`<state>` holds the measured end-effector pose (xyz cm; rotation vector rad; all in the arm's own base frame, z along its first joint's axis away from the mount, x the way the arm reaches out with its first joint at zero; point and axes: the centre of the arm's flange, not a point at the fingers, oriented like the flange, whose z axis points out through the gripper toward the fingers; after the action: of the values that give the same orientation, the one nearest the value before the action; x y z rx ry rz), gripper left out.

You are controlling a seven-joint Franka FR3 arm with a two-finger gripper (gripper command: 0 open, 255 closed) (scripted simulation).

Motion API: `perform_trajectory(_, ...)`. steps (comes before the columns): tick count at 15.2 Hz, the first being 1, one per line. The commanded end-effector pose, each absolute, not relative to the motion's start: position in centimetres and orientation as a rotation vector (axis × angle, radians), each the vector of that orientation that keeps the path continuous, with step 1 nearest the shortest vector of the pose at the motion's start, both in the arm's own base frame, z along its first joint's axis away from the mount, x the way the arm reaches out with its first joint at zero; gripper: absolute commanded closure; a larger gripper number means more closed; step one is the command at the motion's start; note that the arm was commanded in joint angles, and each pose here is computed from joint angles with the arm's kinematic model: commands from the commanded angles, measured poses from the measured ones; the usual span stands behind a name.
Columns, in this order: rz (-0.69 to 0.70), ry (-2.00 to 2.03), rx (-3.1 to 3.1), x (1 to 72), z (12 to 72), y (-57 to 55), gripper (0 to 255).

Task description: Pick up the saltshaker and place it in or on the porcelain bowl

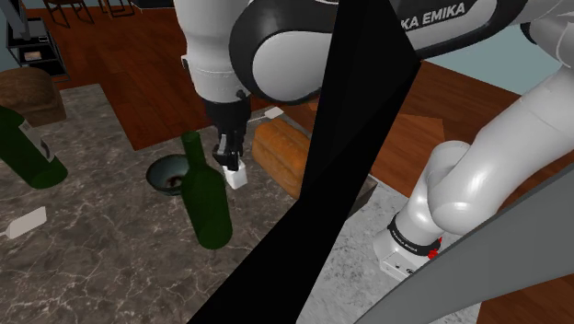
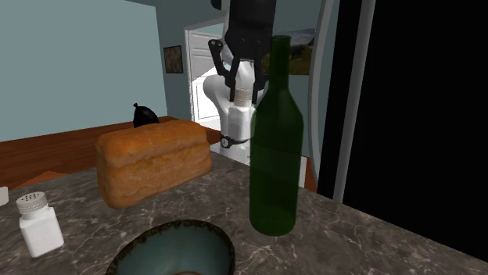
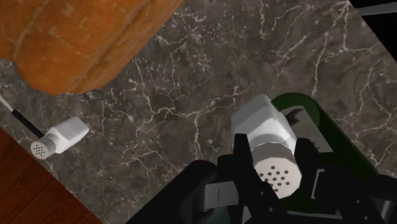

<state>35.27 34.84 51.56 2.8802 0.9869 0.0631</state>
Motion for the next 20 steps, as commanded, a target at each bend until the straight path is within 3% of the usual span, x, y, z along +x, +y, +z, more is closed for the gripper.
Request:
perform_trajectory(1,0.062,0.987,2.88,37.1,51.9,35.4,255)
perform_trajectory(16,0.062,0.987,2.88,55.7,55.3,41.1,255)
perform_trajectory(20,0.062,0.987,2.88,56.4,53.8,41.3,255)
